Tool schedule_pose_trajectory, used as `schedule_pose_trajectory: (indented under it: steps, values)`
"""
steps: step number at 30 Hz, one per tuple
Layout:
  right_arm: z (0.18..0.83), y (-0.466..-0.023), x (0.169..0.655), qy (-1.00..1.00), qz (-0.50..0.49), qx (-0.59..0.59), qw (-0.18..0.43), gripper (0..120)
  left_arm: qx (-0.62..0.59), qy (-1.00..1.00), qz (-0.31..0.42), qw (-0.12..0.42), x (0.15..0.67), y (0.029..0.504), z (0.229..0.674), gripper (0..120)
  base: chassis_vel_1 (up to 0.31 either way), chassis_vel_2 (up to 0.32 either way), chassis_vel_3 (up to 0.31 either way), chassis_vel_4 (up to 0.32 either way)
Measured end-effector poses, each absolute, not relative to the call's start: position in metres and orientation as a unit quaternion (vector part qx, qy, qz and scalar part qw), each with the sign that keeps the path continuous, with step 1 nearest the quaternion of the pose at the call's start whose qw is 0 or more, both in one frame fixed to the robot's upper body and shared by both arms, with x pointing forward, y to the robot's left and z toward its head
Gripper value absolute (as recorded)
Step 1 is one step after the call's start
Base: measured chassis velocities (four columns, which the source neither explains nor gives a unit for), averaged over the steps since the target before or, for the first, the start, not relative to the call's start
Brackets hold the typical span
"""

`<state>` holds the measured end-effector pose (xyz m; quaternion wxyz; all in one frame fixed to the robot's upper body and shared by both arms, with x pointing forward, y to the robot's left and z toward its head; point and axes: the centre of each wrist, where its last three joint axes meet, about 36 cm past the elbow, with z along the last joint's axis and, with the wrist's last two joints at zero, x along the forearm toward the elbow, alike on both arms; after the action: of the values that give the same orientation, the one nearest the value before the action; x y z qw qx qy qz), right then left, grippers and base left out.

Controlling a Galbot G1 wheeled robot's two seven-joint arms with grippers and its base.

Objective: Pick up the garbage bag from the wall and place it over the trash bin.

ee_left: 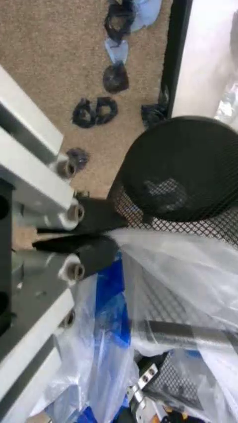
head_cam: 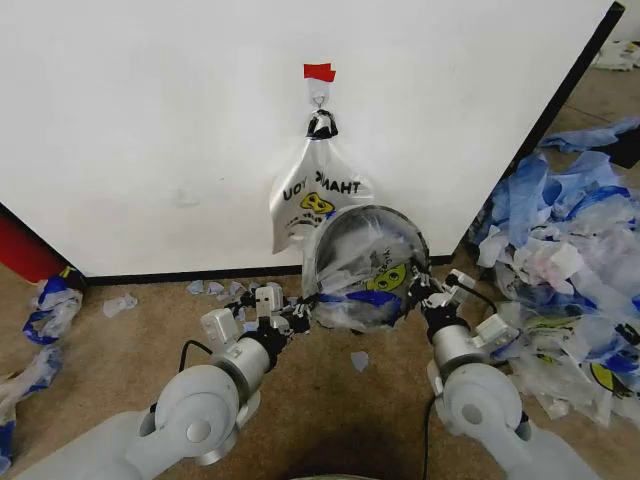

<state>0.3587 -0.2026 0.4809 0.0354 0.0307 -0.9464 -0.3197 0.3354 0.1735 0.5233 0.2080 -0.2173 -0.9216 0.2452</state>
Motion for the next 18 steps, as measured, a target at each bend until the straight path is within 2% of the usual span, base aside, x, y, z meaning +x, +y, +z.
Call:
schedule_pose_trajectory:
  steps: [1, 4, 6, 13, 14, 18]
  values:
    - [0.481, -0.202, 0.359, -0.946, -0.322, 0.03, 0.036, 0, -0.219, -0.922, 0.245, 0.205, 0.336, 0.173, 0.523, 10, 0.0, 0.0, 0.0, 0.0]
    - [0.48, -0.2, 0.36, -0.945, -0.324, 0.029, 0.039, 0, -0.224, -0.923, 0.242, 0.197, 0.336, 0.175, 0.523, 21, 0.0, 0.0, 0.0, 0.0]
    - [0.479, -0.199, 0.36, -0.944, -0.325, 0.027, 0.042, 0, -0.227, -0.923, 0.241, 0.195, 0.335, 0.176, 0.522, 25, 0.0, 0.0, 0.0, 0.0]
    - [0.48, -0.2, 0.364, -0.941, -0.335, 0.019, 0.046, 0, -0.229, -0.924, 0.24, 0.19, 0.334, 0.179, 0.518, 52, 0.0, 0.0, 0.0, 0.0]
    - [0.48, -0.2, 0.364, -0.941, -0.335, 0.019, 0.046, 0, -0.229, -0.924, 0.24, 0.19, 0.334, 0.179, 0.518, 52, 0.0, 0.0, 0.0, 0.0]
    - [0.484, -0.208, 0.373, -0.939, -0.342, 0.004, 0.039, 0, -0.219, -0.928, 0.239, 0.183, 0.337, 0.181, 0.512, 71, 0.0, 0.0, 0.0, 0.0]
